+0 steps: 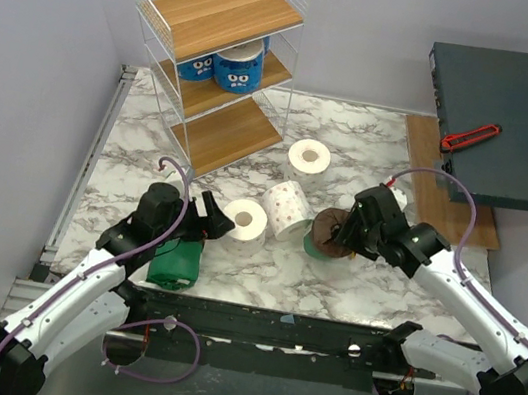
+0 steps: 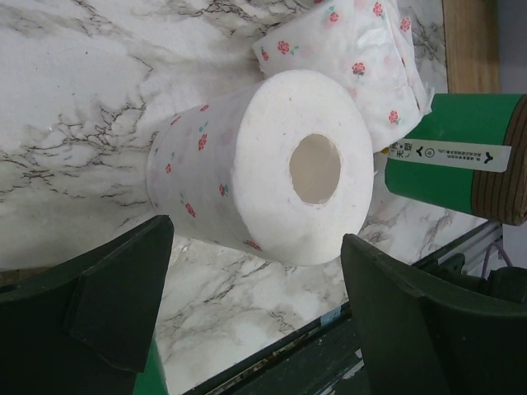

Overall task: Place and organize the paper towels onto the shelf
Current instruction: Pick up the paper towel from the center of the board, then place the paper towel on the shelf.

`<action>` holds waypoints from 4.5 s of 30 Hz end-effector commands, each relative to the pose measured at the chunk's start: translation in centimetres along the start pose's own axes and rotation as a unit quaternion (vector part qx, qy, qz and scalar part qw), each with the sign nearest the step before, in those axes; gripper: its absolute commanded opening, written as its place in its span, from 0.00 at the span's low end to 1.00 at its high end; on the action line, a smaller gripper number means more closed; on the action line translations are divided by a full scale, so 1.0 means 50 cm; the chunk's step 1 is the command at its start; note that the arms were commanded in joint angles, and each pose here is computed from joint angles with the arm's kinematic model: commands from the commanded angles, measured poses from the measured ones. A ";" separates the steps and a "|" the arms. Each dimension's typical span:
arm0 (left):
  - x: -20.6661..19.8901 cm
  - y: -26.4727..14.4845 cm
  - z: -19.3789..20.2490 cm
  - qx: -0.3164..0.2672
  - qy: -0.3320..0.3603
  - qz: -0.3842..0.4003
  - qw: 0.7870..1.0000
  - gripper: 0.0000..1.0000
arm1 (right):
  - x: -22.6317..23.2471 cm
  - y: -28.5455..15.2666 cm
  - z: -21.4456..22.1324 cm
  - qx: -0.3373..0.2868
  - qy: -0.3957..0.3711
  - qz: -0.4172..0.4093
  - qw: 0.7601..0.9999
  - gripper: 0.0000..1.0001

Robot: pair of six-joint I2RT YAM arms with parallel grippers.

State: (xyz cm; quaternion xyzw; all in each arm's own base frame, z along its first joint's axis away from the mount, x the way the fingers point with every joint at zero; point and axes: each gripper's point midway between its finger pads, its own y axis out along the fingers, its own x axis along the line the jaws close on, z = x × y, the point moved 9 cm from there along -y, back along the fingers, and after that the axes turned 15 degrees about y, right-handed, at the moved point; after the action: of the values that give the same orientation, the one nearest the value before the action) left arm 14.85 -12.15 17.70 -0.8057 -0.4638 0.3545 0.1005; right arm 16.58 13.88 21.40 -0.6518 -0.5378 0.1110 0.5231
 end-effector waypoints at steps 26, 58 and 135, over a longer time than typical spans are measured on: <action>-0.099 -0.165 -0.137 -0.282 -0.023 0.124 0.951 0.93 | 0.193 -0.217 -0.022 0.070 -0.092 -0.561 0.820 0.53; -0.204 -0.279 -0.145 -0.340 0.049 0.431 0.834 0.99 | 0.240 -0.230 -0.032 0.133 0.055 -0.729 0.669 0.44; -0.334 -0.149 -0.190 -0.209 0.067 0.503 0.836 0.56 | 0.214 -0.150 0.002 0.138 0.047 -0.677 0.721 0.43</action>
State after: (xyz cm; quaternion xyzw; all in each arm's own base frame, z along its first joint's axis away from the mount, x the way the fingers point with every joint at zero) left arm 11.41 -19.21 36.07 -0.9464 -0.0815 0.1979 -0.2418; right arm 17.06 21.02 33.07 -0.0387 -0.7794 -0.2724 0.5630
